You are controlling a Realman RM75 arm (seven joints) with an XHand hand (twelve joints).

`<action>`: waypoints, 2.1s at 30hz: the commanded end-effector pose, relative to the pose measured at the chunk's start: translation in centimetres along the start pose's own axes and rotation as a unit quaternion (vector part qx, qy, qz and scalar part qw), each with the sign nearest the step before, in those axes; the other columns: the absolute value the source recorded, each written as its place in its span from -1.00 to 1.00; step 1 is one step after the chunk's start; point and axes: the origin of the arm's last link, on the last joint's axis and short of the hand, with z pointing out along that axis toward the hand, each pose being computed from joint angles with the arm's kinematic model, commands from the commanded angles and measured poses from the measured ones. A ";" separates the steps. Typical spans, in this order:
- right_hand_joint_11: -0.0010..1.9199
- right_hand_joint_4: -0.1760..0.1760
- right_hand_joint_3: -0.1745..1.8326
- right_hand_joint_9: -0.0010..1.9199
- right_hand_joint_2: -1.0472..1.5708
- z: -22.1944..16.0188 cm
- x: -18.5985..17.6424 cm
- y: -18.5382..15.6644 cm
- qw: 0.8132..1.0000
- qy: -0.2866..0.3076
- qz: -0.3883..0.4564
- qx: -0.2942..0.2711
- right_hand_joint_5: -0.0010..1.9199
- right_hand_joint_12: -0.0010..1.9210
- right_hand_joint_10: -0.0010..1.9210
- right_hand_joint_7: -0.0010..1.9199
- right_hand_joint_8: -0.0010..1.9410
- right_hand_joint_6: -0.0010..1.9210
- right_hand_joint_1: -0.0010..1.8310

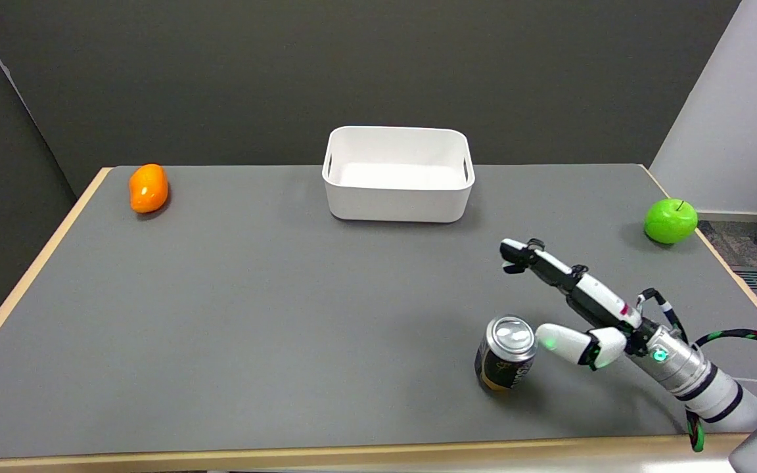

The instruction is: Pick up the black can.

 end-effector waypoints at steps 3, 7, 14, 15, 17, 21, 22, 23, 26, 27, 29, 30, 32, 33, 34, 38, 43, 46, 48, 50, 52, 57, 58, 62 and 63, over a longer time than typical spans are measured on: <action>-1.00 -0.31 0.08 -1.00 0.21 -0.6 -2.1 -0.4 0.998 -0.041 -0.047 -0.014 -0.94 -0.06 -0.52 -0.94 -0.72 -0.80 -0.52; -1.00 -0.30 0.06 -1.00 0.20 -1.4 -2.3 -0.9 0.999 -0.036 -0.037 -0.005 -0.94 -0.06 -0.51 -0.94 -0.69 -0.80 -0.58; -1.00 -0.32 0.07 -1.00 0.20 -2.0 -2.9 -1.4 0.999 -0.036 -0.030 0.003 -0.94 -0.05 -0.50 -0.93 -0.67 -0.79 -0.61; -1.00 -0.32 0.07 -1.00 0.20 -2.0 -2.9 -1.5 0.999 -0.036 -0.029 0.004 -0.94 -0.04 -0.50 -0.93 -0.67 -0.79 -0.62; -1.00 -0.31 0.06 -1.00 0.21 -2.0 -3.1 -1.5 0.999 -0.038 -0.028 0.007 -0.94 -0.04 -0.49 -0.93 -0.68 -0.78 -0.62; -1.00 -0.30 0.06 -1.00 0.22 -1.8 -3.4 -1.4 0.999 -0.042 -0.024 0.006 -0.94 -0.03 -0.48 -0.93 -0.68 -0.77 -0.62; -1.00 -0.30 0.06 -1.00 0.22 -1.8 -3.5 -1.2 0.999 -0.044 -0.023 0.003 -0.94 -0.03 -0.48 -0.93 -0.68 -0.77 -0.62; -1.00 -0.30 0.06 -1.00 0.22 -1.7 -3.5 -1.2 0.999 -0.046 -0.024 0.003 -0.94 -0.03 -0.48 -0.93 -0.68 -0.77 -0.62; -1.00 -0.32 0.07 -1.00 0.21 -1.2 -3.8 -0.8 0.999 -0.050 -0.021 0.001 -0.94 -0.03 -0.48 -0.92 -0.67 -0.76 -0.61; -1.00 -0.32 0.08 -1.00 0.21 -1.0 -4.0 -0.7 0.998 -0.053 -0.018 0.002 -0.94 -0.02 -0.48 -0.92 -0.66 -0.75 -0.60; -1.00 -0.33 0.08 -1.00 0.21 -0.7 -4.2 -0.5 0.998 -0.056 -0.016 0.003 -0.93 -0.02 -0.46 -0.92 -0.65 -0.74 -0.58; -1.00 -0.33 0.08 -1.00 0.21 -0.5 -4.2 -0.4 0.998 -0.056 -0.015 0.004 -0.93 -0.01 -0.45 -0.91 -0.65 -0.73 -0.58; -1.00 -0.35 0.09 -0.99 0.22 -0.4 -4.2 -0.2 0.998 -0.057 -0.015 0.003 -0.93 0.01 -0.42 -0.90 -0.64 -0.71 -0.56; -1.00 -0.36 0.09 -0.99 0.22 -0.3 -4.2 -0.1 0.998 -0.057 -0.016 -0.001 -0.93 0.03 -0.39 -0.90 -0.63 -0.69 -0.55; -1.00 -0.37 0.09 -0.99 0.22 -0.4 -4.2 0.0 0.998 -0.057 -0.016 -0.003 -0.93 0.03 -0.39 -0.90 -0.63 -0.69 -0.55; -1.00 -0.72 0.02 -1.00 0.26 -0.5 -4.2 0.5 0.998 -0.060 -0.017 -0.021 -0.91 -0.11 -0.41 -0.88 -0.66 -0.63 -0.52; -1.00 -1.00 0.01 -1.00 0.27 -0.8 -4.3 0.9 0.997 -0.061 -0.022 -0.031 -0.90 -0.23 -0.50 -0.90 -0.68 -0.61 -0.49; -1.00 -1.00 0.15 -0.99 0.24 -0.9 -4.3 0.9 0.997 -0.061 -0.030 -0.032 -0.96 -0.33 -0.59 -0.95 -0.63 -0.52 -0.29; -1.00 -1.00 0.13 -0.99 0.25 -1.0 -4.3 0.9 0.997 -0.057 -0.036 -0.033 -0.95 -0.29 -0.57 -0.94 -0.65 -0.53 -0.27; -1.00 -1.00 0.03 -0.99 0.28 -1.0 -4.2 1.0 0.997 -0.049 -0.036 -0.037 -0.89 -0.18 -0.47 -0.89 -0.71 -0.61 -0.31; -1.00 -1.00 0.05 -0.94 0.30 -1.1 -4.2 1.0 0.998 -0.037 -0.042 -0.039 -0.87 -0.03 -0.41 -0.84 -0.69 -0.60 -0.25; -0.78 -0.98 0.10 -0.68 0.35 -1.5 -3.7 0.8 0.996 0.042 -0.066 -0.046 -0.70 0.38 -0.12 -0.55 -0.47 -0.35 -0.06; -0.73 -0.94 0.08 -0.63 0.37 -1.6 -3.6 0.7 0.994 0.067 -0.074 -0.049 -0.65 0.44 -0.06 -0.49 -0.41 -0.21 -0.04; -0.49 -0.72 -0.35 -0.34 0.57 -1.5 -3.4 0.2 0.986 0.127 -0.097 -0.045 -0.45 0.75 0.26 -0.17 0.11 0.45 0.16; -0.41 -0.70 -0.63 -0.25 0.68 -1.4 -3.3 0.1 0.986 0.130 -0.101 -0.042 -0.39 0.85 0.32 -0.08 0.27 0.66 0.29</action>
